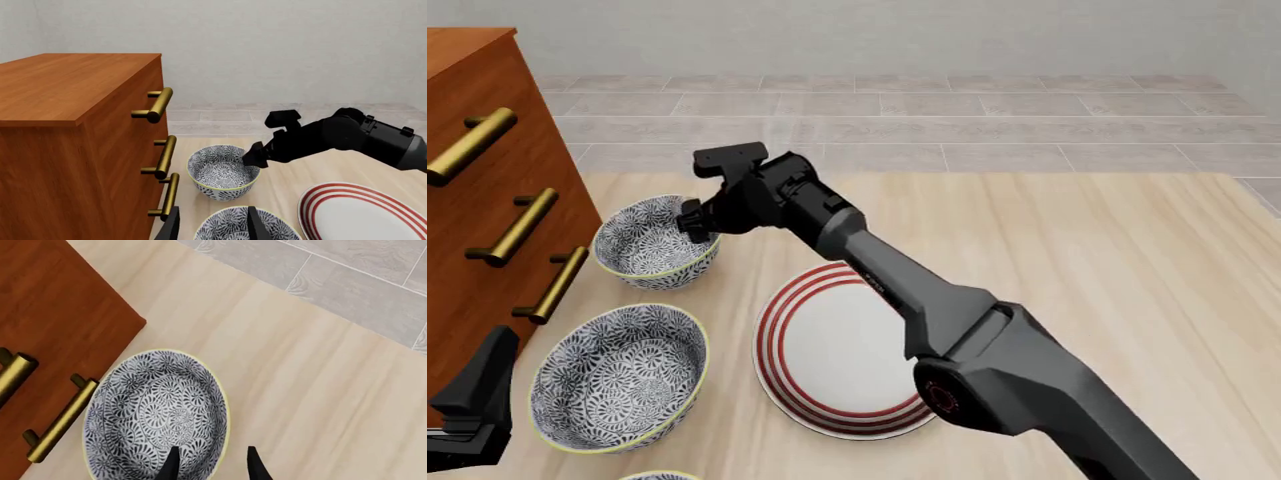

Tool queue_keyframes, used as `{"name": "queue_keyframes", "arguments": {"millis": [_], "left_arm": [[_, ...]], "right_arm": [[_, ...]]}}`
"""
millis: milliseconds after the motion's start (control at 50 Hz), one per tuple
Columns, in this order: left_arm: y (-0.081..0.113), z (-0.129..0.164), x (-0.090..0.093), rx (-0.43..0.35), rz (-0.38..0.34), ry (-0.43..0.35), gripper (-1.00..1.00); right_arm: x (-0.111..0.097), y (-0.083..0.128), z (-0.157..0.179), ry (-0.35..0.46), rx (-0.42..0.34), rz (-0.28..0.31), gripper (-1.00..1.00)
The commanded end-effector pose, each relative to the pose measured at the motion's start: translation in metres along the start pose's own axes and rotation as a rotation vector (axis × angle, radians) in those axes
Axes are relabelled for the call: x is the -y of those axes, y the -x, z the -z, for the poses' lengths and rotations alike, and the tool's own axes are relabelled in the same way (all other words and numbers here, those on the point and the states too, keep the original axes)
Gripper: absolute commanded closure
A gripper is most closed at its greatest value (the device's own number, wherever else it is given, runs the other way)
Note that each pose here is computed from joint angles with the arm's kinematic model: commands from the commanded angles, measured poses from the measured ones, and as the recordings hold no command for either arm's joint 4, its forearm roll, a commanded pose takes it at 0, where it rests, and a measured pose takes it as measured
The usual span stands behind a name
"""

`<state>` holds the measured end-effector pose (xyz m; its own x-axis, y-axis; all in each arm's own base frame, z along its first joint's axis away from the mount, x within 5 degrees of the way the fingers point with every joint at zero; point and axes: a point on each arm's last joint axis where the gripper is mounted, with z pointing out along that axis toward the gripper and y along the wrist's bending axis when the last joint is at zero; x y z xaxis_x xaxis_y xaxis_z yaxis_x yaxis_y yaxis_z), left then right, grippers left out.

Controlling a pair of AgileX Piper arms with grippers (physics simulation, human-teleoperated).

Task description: Pick up the bowl and put it in the front on the plate.

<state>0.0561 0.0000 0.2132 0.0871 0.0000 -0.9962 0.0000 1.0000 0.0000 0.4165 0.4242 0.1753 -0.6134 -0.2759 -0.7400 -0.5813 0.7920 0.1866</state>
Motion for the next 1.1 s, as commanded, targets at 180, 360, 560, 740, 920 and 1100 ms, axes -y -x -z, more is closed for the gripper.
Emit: {"name": "queue_keyframes", "arguments": {"millis": [180, 360, 560, 740, 920, 1100], "left_arm": [[0.0, 0.0, 0.0, 0.0, 0.0, 0.0, -1.0], [0.0, 0.0, 0.0, 0.0, 0.0, 0.0, -1.0], [0.0, 0.0, 0.0, 0.0, 0.0, 0.0, -1.0], [0.0, 0.0, 0.0, 0.0, 0.0, 0.0, -1.0], [0.0, 0.0, 0.0, 0.0, 0.0, 0.0, -1.0], [0.0, 0.0, 0.0, 0.0, 0.0, 0.0, -1.0]], "right_arm": [[0.005, -0.015, -0.017, -0.008, -0.022, -0.008, -1.0], [-0.003, -0.024, -0.023, 0.001, -0.04, 0.011, -1.0], [0.002, -0.034, -0.033, -0.008, -0.066, 0.008, -1.0], [0.009, -0.032, -0.032, -0.016, -0.061, 0.01, 1.0], [0.018, -0.027, -0.03, -0.028, -0.06, 0.01, 1.0], [0.02, -0.019, -0.021, -0.032, -0.053, 0.007, 1.0]]}}
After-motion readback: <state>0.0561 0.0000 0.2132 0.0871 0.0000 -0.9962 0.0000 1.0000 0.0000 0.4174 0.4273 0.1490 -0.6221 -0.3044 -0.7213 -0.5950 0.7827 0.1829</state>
